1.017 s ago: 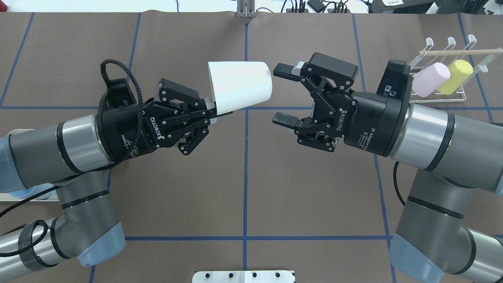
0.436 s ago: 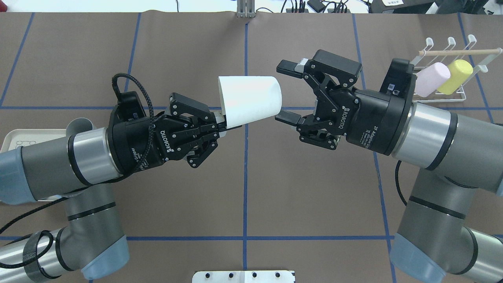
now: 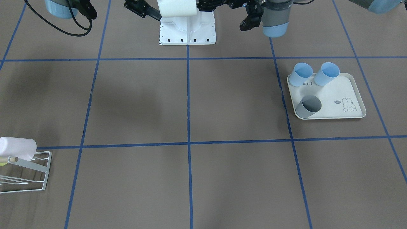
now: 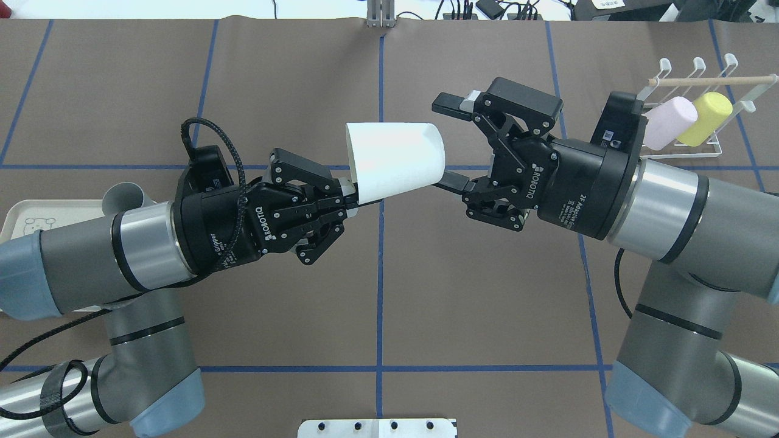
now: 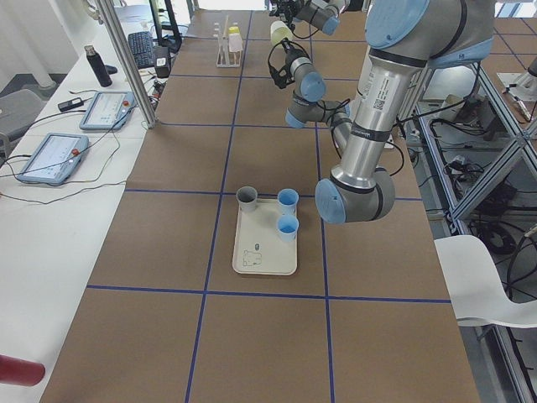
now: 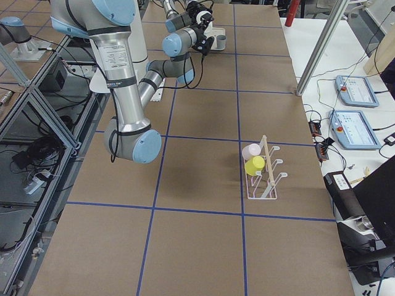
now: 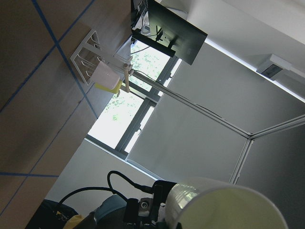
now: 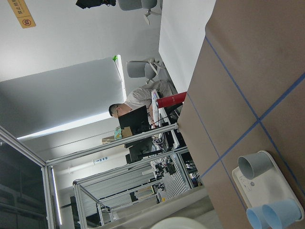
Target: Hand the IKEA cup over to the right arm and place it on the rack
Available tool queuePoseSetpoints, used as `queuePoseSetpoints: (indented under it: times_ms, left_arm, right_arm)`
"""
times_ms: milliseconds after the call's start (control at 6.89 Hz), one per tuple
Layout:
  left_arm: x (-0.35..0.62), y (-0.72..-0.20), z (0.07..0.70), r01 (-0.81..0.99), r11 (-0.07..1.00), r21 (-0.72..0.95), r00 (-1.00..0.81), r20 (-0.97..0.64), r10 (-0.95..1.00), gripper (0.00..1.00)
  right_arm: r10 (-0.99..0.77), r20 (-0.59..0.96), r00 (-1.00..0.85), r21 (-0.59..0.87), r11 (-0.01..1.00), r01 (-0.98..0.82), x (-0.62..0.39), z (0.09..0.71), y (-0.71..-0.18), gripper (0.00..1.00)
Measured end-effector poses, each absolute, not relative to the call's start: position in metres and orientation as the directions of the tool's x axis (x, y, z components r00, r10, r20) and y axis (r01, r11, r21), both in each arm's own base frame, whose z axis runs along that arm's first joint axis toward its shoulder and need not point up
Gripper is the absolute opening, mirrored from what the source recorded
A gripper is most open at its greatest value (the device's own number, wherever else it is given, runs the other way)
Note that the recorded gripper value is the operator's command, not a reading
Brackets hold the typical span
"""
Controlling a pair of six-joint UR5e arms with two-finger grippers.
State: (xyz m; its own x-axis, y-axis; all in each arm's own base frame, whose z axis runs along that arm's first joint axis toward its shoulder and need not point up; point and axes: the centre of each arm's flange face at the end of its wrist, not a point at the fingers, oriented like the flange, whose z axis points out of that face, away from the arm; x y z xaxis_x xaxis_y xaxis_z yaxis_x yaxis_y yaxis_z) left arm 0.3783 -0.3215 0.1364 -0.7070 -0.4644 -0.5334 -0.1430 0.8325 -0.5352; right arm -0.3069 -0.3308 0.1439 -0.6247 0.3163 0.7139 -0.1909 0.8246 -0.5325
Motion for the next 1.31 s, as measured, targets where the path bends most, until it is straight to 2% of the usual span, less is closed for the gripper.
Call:
queuePoseSetpoints:
  times_ms: [871,1017,1162,1307]
  left_arm:
    - [0.385,-0.321,0.125,-0.141,0.828,-0.543,-0.696,-0.54,-0.472,0.0]
    - [0.385,-0.321,0.123,-0.141,0.828,-0.542,-0.697,-0.54,-0.472,0.0]
    - [0.386,-0.321,0.122,-0.141,0.828,-0.543,-0.696,-0.541,-0.473,0.0]
    - [0.387,-0.321,0.121,-0.139,0.827,-0.545,-0.693,-0.543,-0.474,0.0]
  right_arm:
    - [0.322,0.713,-0.623,-0.532,0.827,-0.182,-0.31,0.143,-0.327,1.0]
    - [0.324,0.714,-0.62,-0.533,0.827,-0.181,-0.311,0.144,-0.327,0.97]
    - [0.326,0.715,-0.619,-0.533,0.827,-0.18,-0.312,0.145,-0.326,0.83]
    - [0.328,0.715,-0.618,-0.534,0.827,-0.179,-0.312,0.145,-0.326,0.59]
